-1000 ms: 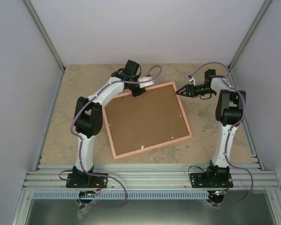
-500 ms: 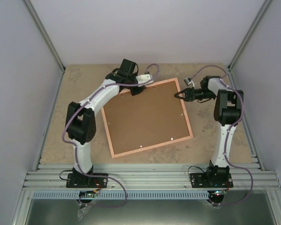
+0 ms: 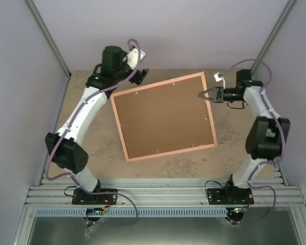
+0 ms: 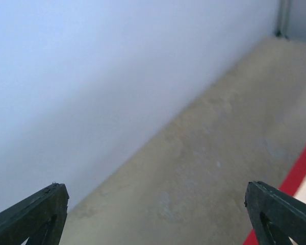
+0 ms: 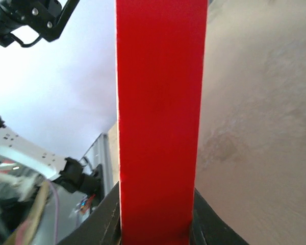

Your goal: Put the photo into the frame

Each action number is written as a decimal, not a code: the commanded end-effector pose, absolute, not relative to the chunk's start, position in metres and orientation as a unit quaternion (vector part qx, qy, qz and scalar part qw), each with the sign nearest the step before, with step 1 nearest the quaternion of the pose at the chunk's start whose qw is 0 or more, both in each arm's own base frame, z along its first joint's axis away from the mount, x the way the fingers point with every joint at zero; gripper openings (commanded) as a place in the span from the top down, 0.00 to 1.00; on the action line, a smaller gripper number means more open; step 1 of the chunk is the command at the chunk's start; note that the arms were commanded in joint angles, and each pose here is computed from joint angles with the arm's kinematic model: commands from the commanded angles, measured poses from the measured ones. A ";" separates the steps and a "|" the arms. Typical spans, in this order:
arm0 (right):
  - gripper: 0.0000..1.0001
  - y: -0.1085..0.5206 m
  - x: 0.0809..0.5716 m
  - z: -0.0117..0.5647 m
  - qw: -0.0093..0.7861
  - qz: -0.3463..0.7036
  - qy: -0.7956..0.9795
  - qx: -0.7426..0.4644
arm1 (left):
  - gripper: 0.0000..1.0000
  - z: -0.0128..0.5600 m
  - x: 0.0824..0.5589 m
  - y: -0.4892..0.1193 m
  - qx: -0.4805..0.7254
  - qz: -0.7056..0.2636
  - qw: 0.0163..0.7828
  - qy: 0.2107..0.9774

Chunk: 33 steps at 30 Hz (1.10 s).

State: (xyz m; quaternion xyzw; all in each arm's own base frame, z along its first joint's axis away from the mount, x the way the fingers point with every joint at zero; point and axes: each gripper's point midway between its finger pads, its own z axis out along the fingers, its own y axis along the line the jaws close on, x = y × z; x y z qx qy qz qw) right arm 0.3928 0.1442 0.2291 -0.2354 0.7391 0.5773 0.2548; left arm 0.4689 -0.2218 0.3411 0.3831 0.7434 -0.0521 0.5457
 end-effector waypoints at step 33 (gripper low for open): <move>0.99 0.297 0.249 0.338 0.624 -0.058 0.535 -0.566 | 0.01 0.383 0.301 -0.036 0.075 -0.020 0.604 0.793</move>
